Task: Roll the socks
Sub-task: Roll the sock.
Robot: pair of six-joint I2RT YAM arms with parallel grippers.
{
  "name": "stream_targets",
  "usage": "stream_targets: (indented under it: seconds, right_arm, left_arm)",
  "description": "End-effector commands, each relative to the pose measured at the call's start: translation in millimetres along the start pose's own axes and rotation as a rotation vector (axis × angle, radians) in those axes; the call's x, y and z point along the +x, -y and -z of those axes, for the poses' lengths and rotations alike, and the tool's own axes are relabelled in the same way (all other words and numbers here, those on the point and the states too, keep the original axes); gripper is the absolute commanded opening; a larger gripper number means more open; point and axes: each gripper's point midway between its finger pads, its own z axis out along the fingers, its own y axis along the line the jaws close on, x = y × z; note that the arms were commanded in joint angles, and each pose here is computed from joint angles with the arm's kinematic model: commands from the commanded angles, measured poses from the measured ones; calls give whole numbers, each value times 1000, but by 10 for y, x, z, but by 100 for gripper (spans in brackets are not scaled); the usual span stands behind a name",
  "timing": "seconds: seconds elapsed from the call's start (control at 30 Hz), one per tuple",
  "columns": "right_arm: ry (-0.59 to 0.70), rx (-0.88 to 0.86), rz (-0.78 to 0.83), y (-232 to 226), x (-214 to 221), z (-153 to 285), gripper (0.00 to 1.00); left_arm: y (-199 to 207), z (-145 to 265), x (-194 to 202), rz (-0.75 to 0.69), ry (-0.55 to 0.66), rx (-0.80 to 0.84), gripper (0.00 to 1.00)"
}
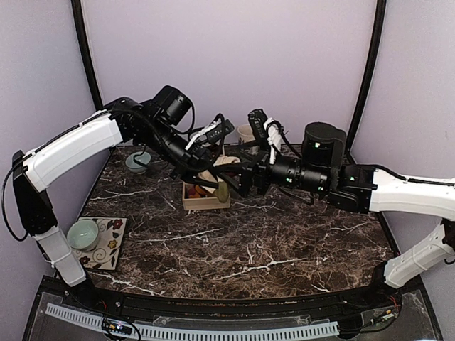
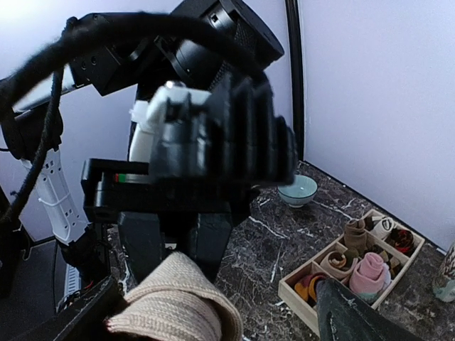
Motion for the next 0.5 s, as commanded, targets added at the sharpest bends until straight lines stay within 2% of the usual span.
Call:
stream_targets:
  seconds: [0.0, 0.13, 0.33, 0.43, 0.47]
  right_arm:
    - [-15, -22, 42, -77, -1, 120, 89]
    - [-45, -35, 71, -108, -6, 156, 72]
    - [-78, -111, 88, -239, -97, 103, 61]
    - [-109, -188, 69, -366, -102, 1, 53]
    - [-123, -211, 63, -401, -97, -29, 45]
  left_arm:
    - [532, 263, -195, -69, 88, 152, 0]
    - [705, 312, -208, -75, 112, 236, 0]
    - [904, 402, -250, -83, 145, 316, 0]
    - [931, 412, -238, -80, 149, 327, 0]
    - [932, 414, -235, -83, 148, 323, 0]
